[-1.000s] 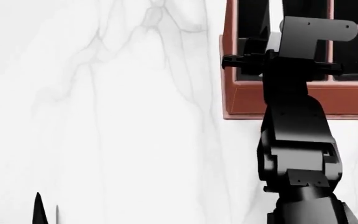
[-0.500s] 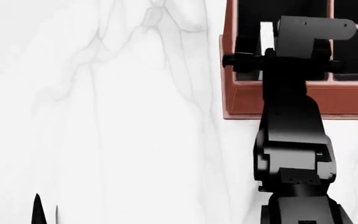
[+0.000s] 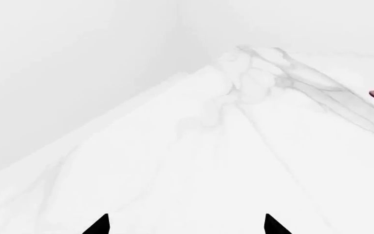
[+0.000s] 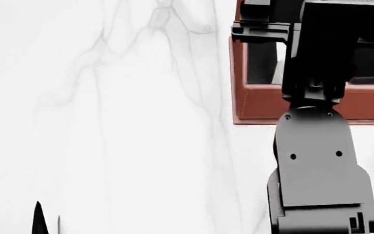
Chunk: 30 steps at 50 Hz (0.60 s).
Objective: Pick up the book and place it in the left compartment of the caddy.
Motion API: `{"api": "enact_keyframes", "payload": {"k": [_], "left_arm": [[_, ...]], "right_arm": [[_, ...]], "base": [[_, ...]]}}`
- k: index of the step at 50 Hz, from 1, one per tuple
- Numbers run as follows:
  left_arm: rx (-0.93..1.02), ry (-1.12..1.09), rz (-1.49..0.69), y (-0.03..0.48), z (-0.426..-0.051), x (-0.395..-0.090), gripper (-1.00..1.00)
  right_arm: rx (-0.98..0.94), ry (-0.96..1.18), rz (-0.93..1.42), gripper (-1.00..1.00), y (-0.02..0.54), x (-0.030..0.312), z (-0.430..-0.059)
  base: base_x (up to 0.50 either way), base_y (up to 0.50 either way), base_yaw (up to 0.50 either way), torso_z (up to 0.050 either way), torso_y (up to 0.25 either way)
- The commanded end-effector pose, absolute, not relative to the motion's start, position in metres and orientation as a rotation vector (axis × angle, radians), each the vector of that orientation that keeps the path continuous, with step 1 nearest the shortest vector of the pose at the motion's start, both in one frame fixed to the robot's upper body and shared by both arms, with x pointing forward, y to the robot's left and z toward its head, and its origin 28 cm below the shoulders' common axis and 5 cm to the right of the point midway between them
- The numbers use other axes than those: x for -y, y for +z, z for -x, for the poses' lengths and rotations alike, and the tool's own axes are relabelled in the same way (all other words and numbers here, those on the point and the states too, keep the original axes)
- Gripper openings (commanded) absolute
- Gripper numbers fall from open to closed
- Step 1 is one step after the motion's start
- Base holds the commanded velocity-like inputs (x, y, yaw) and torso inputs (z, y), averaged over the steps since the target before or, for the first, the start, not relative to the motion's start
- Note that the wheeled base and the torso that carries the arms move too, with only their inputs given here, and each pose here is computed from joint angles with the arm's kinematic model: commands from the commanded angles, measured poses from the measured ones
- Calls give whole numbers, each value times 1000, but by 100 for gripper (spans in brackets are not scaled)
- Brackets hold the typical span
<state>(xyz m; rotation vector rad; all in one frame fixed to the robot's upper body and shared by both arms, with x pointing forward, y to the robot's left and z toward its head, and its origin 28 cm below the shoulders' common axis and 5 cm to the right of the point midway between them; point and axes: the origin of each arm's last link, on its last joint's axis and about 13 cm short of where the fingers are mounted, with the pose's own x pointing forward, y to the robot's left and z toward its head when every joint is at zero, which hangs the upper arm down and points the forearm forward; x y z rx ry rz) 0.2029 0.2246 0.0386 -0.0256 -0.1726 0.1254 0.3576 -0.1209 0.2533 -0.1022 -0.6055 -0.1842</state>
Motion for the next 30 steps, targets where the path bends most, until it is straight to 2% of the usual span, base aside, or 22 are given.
{"api": "enact_keyframes", "payload": {"k": [1, 13, 30], "left_arm": [[176, 126, 25, 39, -205, -225, 100], [178, 125, 22, 40, -205, -225, 100], [179, 126, 21, 39, -203, -225, 100]], "right_arm": [[750, -196, 120, 100, 273, 116, -294], [839, -209, 122, 100, 283, 118, -275], [849, -202, 113, 100, 280, 117, -276]], "base": [[0, 0, 0, 0, 0], [0, 0, 0, 0, 0], [0, 0, 0, 0, 0]]}}
